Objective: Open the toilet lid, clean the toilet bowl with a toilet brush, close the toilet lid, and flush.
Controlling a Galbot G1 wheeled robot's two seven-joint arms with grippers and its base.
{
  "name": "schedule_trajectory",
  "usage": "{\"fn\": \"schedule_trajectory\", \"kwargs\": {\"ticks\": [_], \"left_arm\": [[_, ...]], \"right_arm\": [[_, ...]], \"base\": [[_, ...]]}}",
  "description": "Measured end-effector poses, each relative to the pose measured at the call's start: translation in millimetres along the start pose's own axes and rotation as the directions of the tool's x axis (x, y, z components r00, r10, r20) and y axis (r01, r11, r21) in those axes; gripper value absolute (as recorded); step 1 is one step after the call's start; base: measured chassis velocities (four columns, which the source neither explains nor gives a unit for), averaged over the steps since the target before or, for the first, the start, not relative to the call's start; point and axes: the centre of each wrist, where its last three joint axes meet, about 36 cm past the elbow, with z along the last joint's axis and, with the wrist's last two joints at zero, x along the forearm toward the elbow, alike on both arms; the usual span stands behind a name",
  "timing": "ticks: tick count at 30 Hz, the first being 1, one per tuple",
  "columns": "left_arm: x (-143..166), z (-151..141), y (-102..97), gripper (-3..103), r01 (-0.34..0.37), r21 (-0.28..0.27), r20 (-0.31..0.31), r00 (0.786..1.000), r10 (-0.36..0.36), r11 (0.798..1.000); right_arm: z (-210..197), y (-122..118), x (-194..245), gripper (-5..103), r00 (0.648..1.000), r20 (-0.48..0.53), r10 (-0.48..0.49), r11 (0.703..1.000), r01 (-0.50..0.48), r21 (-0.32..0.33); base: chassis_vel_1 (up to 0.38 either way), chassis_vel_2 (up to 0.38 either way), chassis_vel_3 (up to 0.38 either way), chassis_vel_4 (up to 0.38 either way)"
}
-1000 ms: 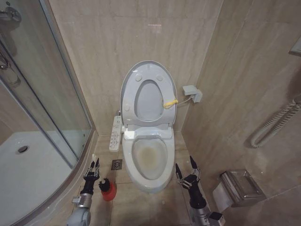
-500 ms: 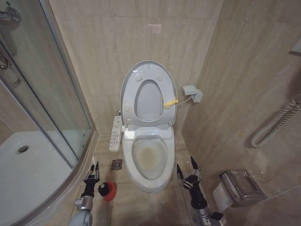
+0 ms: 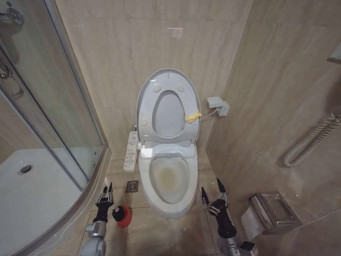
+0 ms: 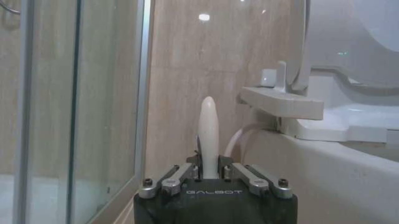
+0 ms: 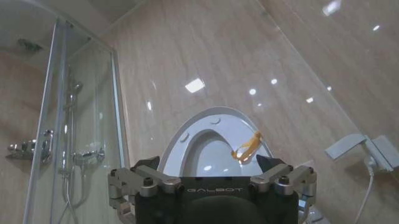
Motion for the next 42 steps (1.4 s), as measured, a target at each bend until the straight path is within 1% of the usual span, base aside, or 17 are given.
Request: {"fn": "schedule_trajectory", "kwargs": {"ticks": [11,15,18,27,35,37,42], "left_arm": [[-8.2,5.4,0.7,18,0.004,-0.007,-0.014,1.000,-0.004,1.000],[-11.1,8.4,-4.7,18,0.005,0.002,-0.019,1.000,-0.005,1.000],[-15.3,9.1,-13.0,18,-0.002,0.014,-0.015,1.000,0.003,1.000],[-16.7,13.4,-13.1,18,-0.005,0.005,-0.031,0.999,0.005,1.000],[-11.8,17.1,-17.9,18,-0.003,-0.002,-0.046,0.999,0.003,1.000],[-4.7,19.8,-19.7,18,0.007,-0.010,-0.059,0.998,-0.007,1.000],[2.2,21.5,-17.4,18,0.021,-0.020,-0.070,0.997,-0.023,1.000]], "right_arm": [[0.2,-5.1,3.6,100,1.000,-0.001,0.004,1.000,-0.004,0.000],[2.1,-6.6,2.0,100,1.000,-0.001,0.003,1.000,-0.003,0.000],[4.5,-7.4,1.0,100,1.000,-0.002,0.003,1.000,-0.003,-0.003],[6.6,-11.2,2.2,100,1.000,-0.009,0.005,1.000,-0.005,-0.002],[6.6,-13.2,4.2,100,1.000,-0.010,0.006,1.000,-0.006,-0.004],[6.1,-13.9,5.0,100,1.000,-0.011,0.006,1.000,-0.006,-0.004],[5.3,-14.8,5.8,100,1.000,-0.012,0.005,1.000,-0.005,-0.003]], "base": [[0.000,0.000,0.000,0.000],[0.000,0.000,0.000,0.000],[0.000,0.000,0.000,0.000],[0.000,0.000,0.000,0.000],[0.000,0.000,0.000,0.000],[0.000,0.000,0.000,0.000],[0.000,0.000,0.000,0.000]]}}
